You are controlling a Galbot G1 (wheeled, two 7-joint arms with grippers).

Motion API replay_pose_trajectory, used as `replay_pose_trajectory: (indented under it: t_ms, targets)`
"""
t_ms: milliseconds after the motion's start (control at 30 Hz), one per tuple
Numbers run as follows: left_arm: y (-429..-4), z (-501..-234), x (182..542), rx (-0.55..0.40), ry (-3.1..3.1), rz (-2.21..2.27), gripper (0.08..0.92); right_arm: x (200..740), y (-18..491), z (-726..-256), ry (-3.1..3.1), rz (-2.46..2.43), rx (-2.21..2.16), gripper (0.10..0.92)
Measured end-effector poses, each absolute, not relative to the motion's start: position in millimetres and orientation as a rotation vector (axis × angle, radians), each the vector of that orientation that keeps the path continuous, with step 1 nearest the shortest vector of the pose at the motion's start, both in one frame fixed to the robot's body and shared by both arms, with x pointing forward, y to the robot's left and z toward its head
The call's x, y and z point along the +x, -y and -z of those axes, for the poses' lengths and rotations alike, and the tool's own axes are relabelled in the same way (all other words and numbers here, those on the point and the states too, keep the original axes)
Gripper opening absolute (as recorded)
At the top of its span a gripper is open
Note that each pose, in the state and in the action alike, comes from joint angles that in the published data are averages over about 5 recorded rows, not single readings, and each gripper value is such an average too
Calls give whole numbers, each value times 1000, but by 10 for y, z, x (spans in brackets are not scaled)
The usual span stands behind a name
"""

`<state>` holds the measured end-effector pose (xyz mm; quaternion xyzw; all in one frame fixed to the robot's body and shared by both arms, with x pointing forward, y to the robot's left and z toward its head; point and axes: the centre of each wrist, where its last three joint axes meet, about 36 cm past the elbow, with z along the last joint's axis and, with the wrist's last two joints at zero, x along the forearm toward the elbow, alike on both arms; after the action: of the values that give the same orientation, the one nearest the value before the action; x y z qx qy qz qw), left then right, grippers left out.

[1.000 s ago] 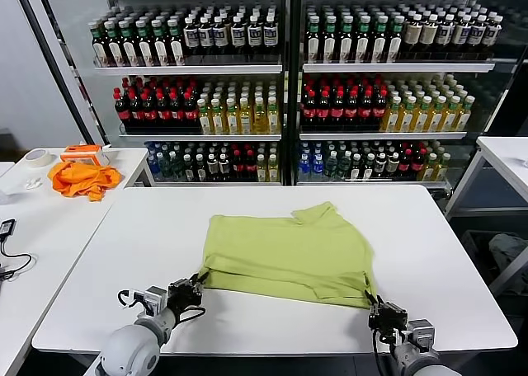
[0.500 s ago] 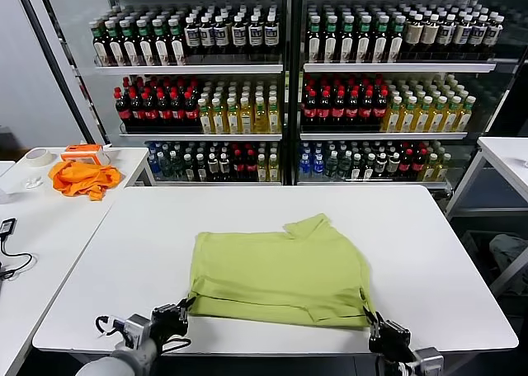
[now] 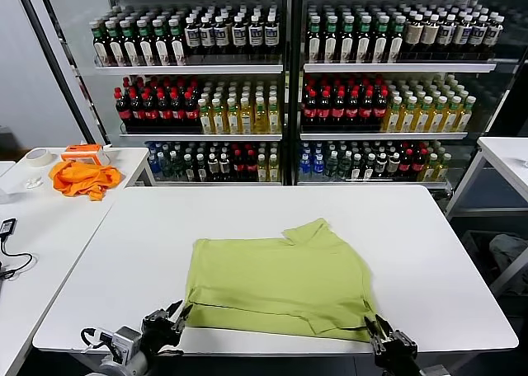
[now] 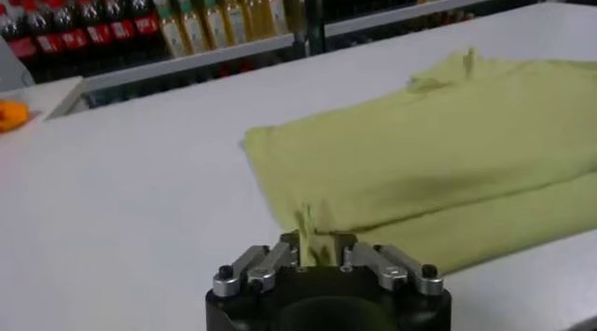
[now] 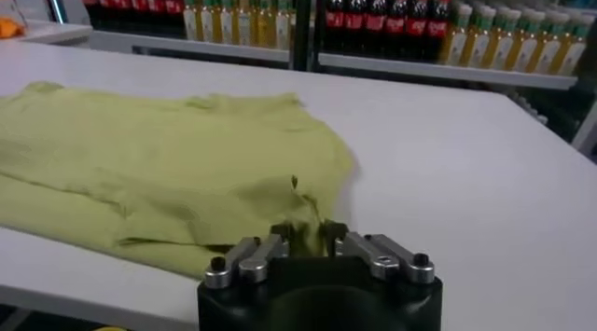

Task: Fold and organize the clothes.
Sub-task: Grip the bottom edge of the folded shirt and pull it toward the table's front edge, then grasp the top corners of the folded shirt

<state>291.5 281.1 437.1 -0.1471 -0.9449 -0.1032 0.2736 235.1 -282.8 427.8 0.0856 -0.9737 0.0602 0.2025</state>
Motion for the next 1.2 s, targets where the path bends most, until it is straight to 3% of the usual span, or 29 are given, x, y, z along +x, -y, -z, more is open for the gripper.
replay_pose_trajectory:
  t_ms: [333, 533, 1200]
  targets:
    - [-2949, -4550, 3129, -387, 2620, 275, 663, 2752, 2827, -4515, 2804, -133, 239, 764]
    - [-2977, -4497, 3430, -391, 2672, 267, 806, 3299, 2748, -4516, 2833, -89, 208, 821]
    - [-2999, -4069, 4683, -372, 2647, 208, 823, 4998, 2160, -4172, 2782, -64, 106, 823]
